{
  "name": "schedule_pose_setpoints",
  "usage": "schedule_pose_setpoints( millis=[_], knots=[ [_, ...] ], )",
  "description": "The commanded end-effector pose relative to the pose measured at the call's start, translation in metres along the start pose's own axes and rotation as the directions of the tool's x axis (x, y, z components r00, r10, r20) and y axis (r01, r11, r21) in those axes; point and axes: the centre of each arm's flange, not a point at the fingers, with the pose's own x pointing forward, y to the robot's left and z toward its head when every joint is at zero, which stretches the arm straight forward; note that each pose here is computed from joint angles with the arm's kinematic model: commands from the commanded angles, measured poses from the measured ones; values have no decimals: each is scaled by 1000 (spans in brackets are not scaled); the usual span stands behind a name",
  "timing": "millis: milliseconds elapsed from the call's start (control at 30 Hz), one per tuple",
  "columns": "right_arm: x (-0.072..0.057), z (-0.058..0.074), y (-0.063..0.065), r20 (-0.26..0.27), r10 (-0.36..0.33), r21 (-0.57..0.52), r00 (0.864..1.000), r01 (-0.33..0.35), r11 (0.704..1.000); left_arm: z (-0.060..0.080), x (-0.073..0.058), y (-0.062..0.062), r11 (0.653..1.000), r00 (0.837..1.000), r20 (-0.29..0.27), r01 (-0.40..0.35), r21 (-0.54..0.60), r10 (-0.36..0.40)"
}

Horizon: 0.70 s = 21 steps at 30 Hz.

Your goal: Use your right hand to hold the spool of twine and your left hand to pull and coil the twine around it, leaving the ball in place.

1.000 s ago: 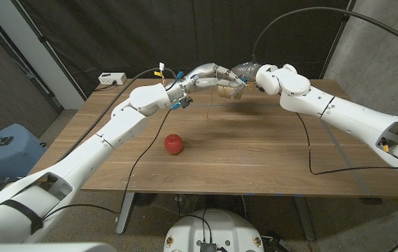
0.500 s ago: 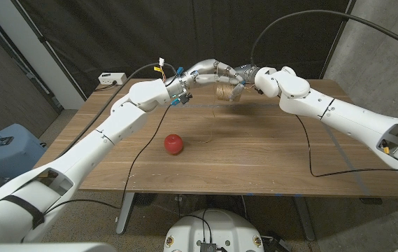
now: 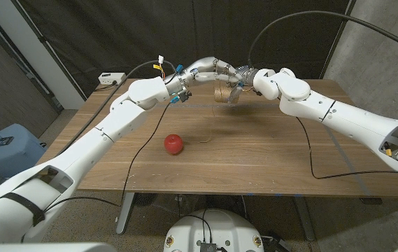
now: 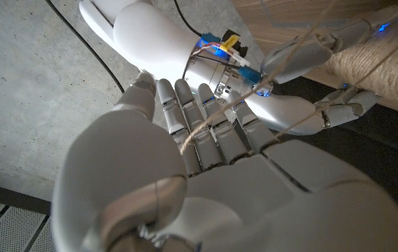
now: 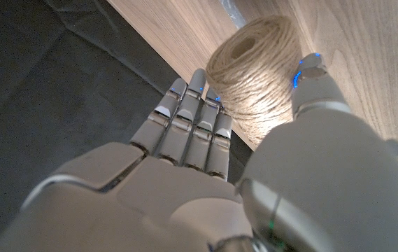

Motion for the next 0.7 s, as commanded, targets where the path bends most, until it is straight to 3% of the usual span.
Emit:
schedule_pose_setpoints(
  millis=[33,267,700],
  knots=[
    [-13,19,-3,61,-19,-29,998,21,999,2,0,7,1000,1000,1,-10,17,10],
    [-15,26,-2,82,-20,-32,996,23,999,3,0,9,1000,1000,7,-11,23,11],
    [-6,36,9,111,15,-35,994,-12,999,5,-1,14,999,1000,5,-11,33,11]
  ],
)
